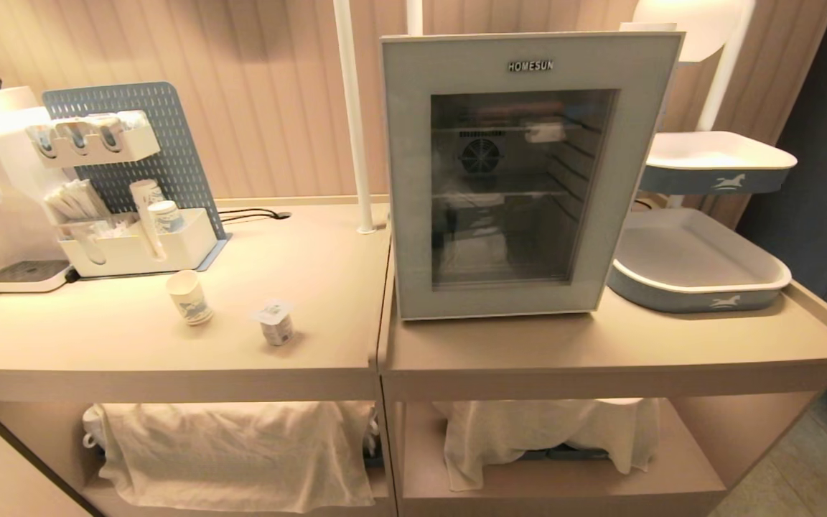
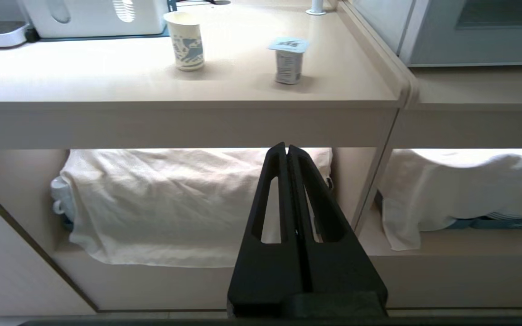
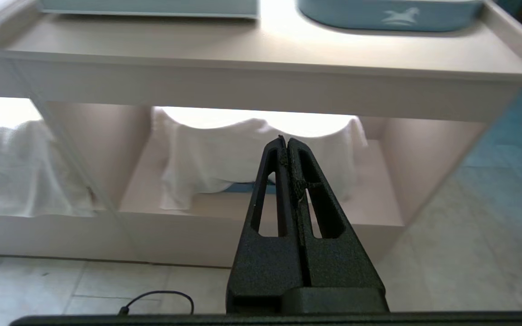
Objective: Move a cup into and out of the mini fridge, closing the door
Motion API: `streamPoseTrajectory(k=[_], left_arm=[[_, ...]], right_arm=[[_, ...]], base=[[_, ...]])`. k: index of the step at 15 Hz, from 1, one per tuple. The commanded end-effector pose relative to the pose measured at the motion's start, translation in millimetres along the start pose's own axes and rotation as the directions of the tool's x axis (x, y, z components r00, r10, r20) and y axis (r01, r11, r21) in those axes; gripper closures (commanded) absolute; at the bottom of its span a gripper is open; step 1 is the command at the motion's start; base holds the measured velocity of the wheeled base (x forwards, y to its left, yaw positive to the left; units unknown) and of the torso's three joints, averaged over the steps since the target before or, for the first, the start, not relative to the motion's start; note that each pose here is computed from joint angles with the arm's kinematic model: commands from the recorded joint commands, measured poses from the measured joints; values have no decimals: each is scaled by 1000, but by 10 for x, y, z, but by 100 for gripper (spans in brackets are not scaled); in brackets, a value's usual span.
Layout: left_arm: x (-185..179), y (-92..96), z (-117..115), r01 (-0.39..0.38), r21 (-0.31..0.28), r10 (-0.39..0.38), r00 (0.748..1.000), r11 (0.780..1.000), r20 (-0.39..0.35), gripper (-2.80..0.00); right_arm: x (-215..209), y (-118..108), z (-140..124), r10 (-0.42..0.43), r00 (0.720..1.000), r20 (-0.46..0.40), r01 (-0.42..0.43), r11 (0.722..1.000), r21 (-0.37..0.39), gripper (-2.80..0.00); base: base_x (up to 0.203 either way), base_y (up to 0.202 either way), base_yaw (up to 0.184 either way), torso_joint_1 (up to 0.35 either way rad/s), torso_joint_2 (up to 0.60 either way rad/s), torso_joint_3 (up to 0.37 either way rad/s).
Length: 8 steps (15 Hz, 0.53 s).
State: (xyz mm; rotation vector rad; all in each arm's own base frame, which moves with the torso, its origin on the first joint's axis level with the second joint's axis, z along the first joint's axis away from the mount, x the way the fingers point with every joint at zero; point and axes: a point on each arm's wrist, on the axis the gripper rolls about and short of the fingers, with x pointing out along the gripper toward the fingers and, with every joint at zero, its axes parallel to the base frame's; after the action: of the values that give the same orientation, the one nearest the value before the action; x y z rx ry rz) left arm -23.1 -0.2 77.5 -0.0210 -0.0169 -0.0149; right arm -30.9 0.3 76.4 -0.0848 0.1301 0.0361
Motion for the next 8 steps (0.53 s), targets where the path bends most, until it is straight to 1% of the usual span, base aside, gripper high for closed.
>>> streamPoseTrajectory(k=[1, 8], left_arm=[[1, 0, -3, 1, 0, -1, 1000, 1000, 0, 0], [1, 0, -2, 1, 0, -1, 1000, 1000, 0, 0]], right_arm=[[0, 1, 1, -1, 1000, -2, 1, 1000, -1, 0], [1, 0, 2, 0, 1000, -3, 0, 1000, 2, 0]], base=[[0, 184, 2, 5, 2, 2], [0, 193, 1, 0, 2, 0]])
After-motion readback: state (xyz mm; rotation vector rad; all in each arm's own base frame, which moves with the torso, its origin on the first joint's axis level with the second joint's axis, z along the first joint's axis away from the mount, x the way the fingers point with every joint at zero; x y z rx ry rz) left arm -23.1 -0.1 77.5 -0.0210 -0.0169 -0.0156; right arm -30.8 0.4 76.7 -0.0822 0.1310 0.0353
